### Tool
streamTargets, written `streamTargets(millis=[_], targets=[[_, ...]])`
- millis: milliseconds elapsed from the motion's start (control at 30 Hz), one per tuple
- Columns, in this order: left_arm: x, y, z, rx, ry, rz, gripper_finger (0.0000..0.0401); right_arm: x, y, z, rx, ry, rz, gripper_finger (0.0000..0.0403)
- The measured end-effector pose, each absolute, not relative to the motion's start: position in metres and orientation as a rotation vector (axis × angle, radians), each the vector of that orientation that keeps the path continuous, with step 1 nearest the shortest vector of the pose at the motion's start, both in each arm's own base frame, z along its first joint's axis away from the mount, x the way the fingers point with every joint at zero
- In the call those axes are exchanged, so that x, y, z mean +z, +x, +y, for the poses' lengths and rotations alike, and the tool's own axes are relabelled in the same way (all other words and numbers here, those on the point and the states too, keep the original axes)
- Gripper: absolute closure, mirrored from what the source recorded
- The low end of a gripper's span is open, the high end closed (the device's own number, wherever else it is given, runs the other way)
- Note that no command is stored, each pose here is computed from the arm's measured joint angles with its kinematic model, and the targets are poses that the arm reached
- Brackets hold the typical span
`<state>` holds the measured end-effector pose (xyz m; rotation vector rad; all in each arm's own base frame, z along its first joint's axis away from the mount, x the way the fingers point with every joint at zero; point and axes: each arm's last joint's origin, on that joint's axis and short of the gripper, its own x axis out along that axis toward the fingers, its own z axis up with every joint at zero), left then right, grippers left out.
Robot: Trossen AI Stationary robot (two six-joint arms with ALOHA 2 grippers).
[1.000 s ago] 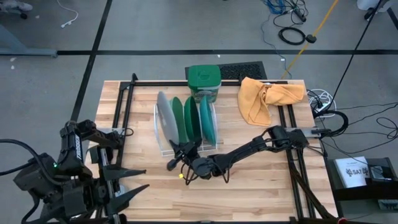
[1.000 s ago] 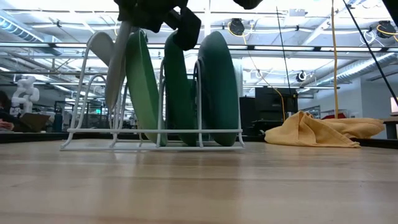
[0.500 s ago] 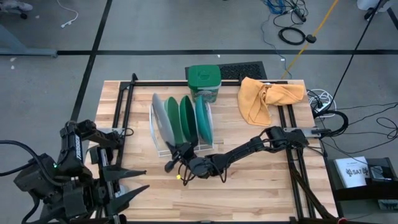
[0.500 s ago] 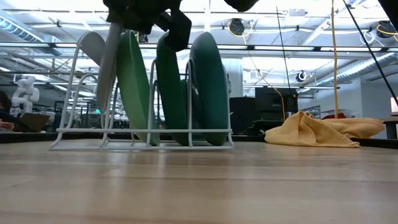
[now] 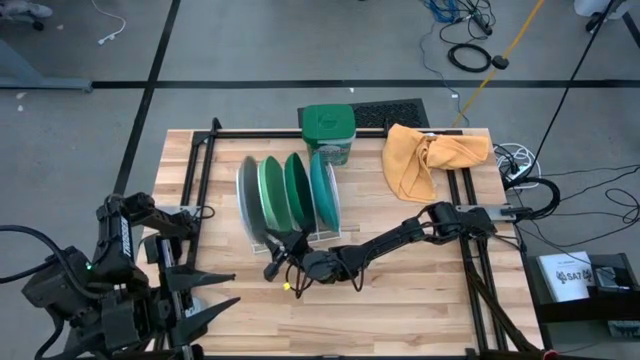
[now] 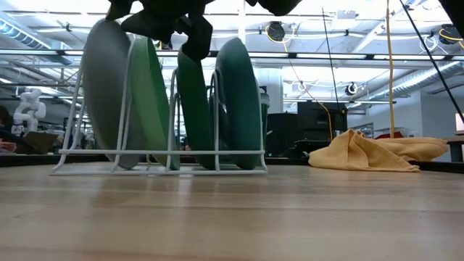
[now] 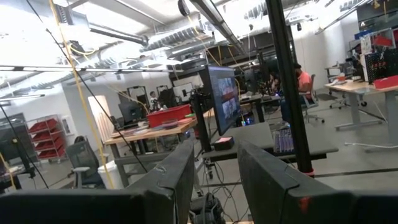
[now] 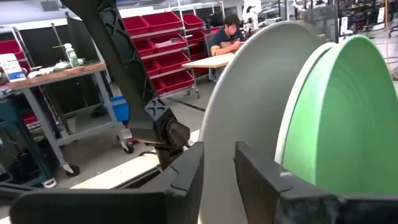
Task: Sort dishes
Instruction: Put the gray plate into the dish rack, then return to Home Position
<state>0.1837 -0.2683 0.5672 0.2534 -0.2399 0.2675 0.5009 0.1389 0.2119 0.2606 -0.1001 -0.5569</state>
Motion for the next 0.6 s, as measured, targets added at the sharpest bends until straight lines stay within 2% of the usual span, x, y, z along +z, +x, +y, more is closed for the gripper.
streamTargets(millis=[333,600], targets=[[0.567,0.184,-0.268,0.276,0.251,-0.23,0.0276,0.212,0.501,0.14,-0.558,0.239,-0.092,0.0301],[0.553,0.19,-0.279,0.288,0.307,-0.142,0.0276,0.216,0.495,0.164,-0.43,0.018,-0.068,0.03]])
